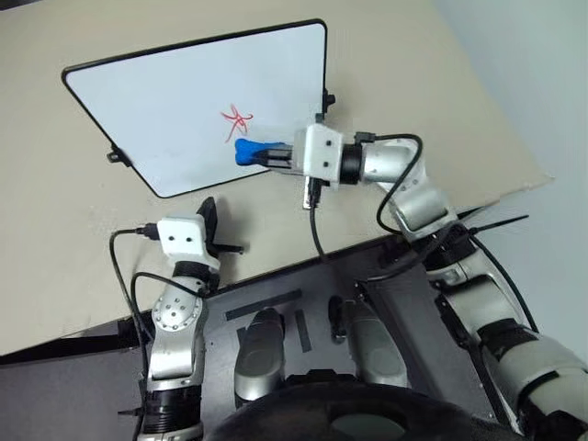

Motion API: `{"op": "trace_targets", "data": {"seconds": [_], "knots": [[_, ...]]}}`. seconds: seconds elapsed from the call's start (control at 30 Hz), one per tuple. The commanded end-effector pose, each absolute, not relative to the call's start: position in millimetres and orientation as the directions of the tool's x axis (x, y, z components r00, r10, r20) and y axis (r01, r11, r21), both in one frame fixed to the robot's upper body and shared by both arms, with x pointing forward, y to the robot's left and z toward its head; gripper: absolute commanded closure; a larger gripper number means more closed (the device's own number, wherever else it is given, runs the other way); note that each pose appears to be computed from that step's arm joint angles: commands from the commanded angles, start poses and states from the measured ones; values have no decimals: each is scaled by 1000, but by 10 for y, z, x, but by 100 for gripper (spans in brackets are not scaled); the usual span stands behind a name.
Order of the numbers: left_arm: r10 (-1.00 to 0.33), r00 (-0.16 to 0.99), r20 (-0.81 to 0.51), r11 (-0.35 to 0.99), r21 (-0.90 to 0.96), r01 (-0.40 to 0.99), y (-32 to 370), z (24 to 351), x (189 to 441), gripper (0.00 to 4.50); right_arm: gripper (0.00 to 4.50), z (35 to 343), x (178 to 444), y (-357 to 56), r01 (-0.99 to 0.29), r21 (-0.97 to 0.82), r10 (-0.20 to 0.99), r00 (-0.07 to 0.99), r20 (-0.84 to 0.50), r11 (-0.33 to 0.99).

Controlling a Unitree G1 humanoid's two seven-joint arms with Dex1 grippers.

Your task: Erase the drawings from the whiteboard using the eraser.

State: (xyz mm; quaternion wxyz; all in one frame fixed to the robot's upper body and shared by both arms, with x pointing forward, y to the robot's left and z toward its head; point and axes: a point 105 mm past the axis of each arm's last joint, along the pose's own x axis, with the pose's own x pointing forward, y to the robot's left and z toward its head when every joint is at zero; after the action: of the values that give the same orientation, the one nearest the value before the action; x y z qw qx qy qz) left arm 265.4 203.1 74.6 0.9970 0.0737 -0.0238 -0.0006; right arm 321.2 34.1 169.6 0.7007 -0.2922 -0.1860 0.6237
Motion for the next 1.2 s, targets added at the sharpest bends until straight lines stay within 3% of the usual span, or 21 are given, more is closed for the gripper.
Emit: {"op": "trace_targets", "data": {"seconds": [0.03,0.5,0.9,1.2], "knots": [[-12,991,131,989,149,-8,1998,960,2660,450,447,1678,3232,465,-696,-718,986,122,-110,6],[-14,988,156,990,143,-8,1956,1011,2730,450,447,1792,3694,546,-426,-897,953,303,-17,120],[-30,986,164,990,140,7,1917,1033,2787,450,447,2262,3813,413,-209,-928,906,361,219,308],[-37,985,168,990,139,13,1902,1041,2827,450,447,1662,3730,486,-352,-926,940,342,12,140]]}}
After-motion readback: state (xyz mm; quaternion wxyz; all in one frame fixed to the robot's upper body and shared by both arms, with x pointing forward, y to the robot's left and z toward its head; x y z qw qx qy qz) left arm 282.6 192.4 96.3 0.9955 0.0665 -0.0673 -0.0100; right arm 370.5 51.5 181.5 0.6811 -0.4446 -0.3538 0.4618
